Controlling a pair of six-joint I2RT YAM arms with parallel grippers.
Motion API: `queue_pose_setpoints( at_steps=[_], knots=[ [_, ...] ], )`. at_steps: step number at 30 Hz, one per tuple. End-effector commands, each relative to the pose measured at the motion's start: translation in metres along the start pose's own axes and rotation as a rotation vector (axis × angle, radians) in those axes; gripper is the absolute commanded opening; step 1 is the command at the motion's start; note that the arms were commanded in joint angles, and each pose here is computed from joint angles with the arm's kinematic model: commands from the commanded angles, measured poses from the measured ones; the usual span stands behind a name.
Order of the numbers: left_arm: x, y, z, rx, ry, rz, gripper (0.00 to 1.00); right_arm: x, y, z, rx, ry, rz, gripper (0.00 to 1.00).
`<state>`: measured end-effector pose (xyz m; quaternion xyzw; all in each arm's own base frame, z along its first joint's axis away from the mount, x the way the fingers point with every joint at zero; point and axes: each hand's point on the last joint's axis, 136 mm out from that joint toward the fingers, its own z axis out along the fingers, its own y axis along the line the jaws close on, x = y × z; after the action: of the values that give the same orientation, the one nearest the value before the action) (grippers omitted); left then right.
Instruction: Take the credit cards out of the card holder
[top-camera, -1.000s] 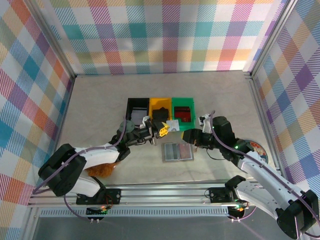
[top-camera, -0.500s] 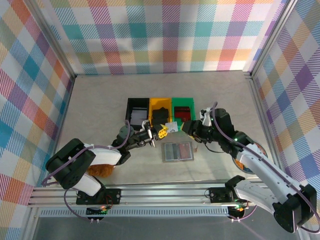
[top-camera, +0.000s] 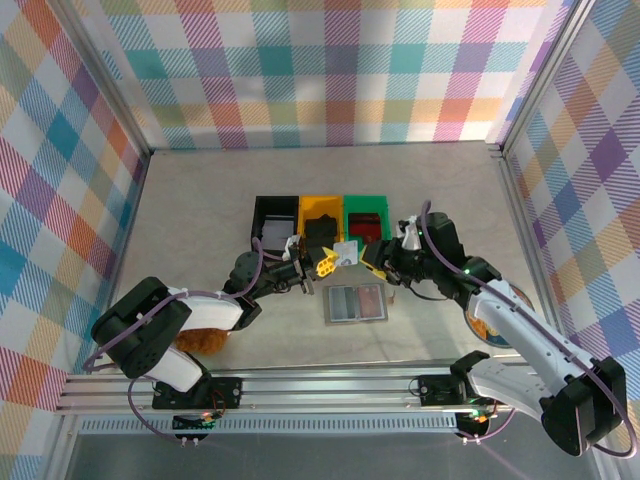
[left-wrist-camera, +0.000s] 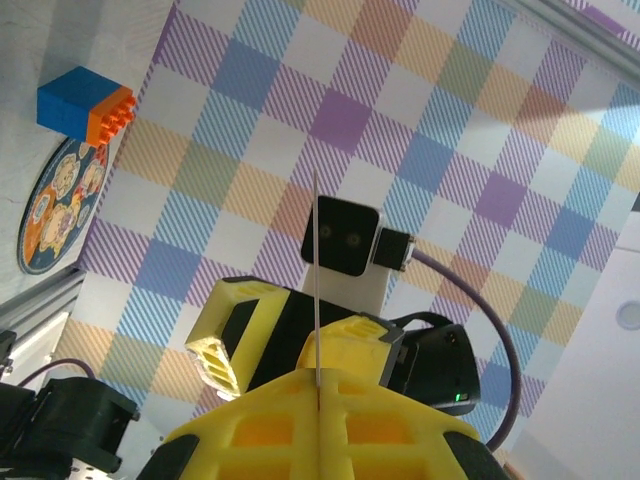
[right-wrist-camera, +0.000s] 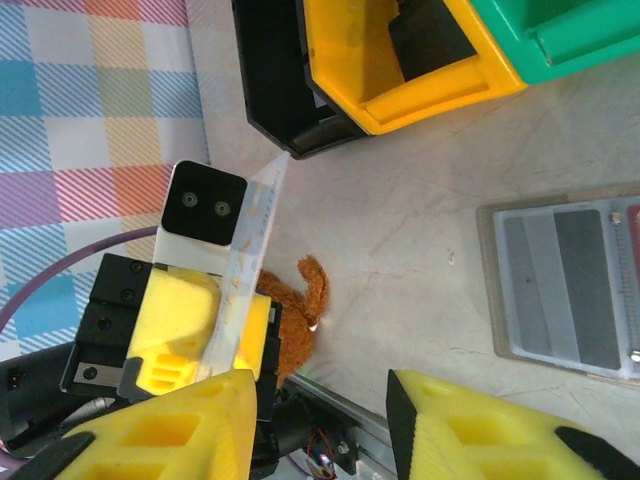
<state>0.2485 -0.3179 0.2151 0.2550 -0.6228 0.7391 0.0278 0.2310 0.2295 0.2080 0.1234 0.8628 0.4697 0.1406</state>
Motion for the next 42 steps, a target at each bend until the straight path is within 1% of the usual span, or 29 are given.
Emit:
queue_pose_setpoints(
  at_steps=[1, 5, 11, 18, 24, 26, 30, 33, 38, 42],
  knots=[
    [0.017, -0.019, 0.001, 0.059, 0.065, 0.074, 0.0, -0.009, 0.025, -0.004, -0.08, -0.011, -0.018, 0.41],
    [0.017, -0.011, -0.002, 0.041, 0.066, 0.073, 0.0, -0.018, 0.033, -0.004, -0.093, -0.036, -0.027, 0.41],
    [0.023, -0.015, -0.001, 0.046, 0.092, 0.101, 0.0, -0.019, 0.04, 0.006, -0.138, 0.005, -0.021, 0.38],
    [0.023, -0.009, -0.002, 0.034, 0.095, 0.109, 0.0, -0.022, 0.044, -0.003, -0.134, -0.035, -0.048, 0.38],
    [0.019, -0.009, -0.006, 0.048, 0.059, 0.107, 0.0, -0.023, 0.044, -0.005, -0.13, -0.047, -0.054, 0.36],
    [0.02, -0.012, -0.005, 0.055, 0.063, 0.11, 0.0, -0.024, 0.042, -0.008, -0.117, -0.066, -0.062, 0.36],
    [0.02, -0.012, -0.005, 0.056, 0.061, 0.115, 0.0, -0.026, 0.045, -0.015, -0.136, -0.101, -0.065, 0.36],
    [0.018, -0.011, -0.006, 0.055, 0.056, 0.116, 0.0, -0.023, 0.046, -0.01, -0.143, -0.064, -0.053, 0.36],
    [0.022, -0.021, -0.006, 0.08, 0.062, 0.137, 0.0, -0.012, 0.029, 0.004, -0.112, 0.016, 0.024, 0.34],
    [0.022, -0.022, -0.006, 0.085, 0.057, 0.142, 0.0, -0.008, 0.02, 0.006, -0.096, 0.027, 0.053, 0.34]
  ],
)
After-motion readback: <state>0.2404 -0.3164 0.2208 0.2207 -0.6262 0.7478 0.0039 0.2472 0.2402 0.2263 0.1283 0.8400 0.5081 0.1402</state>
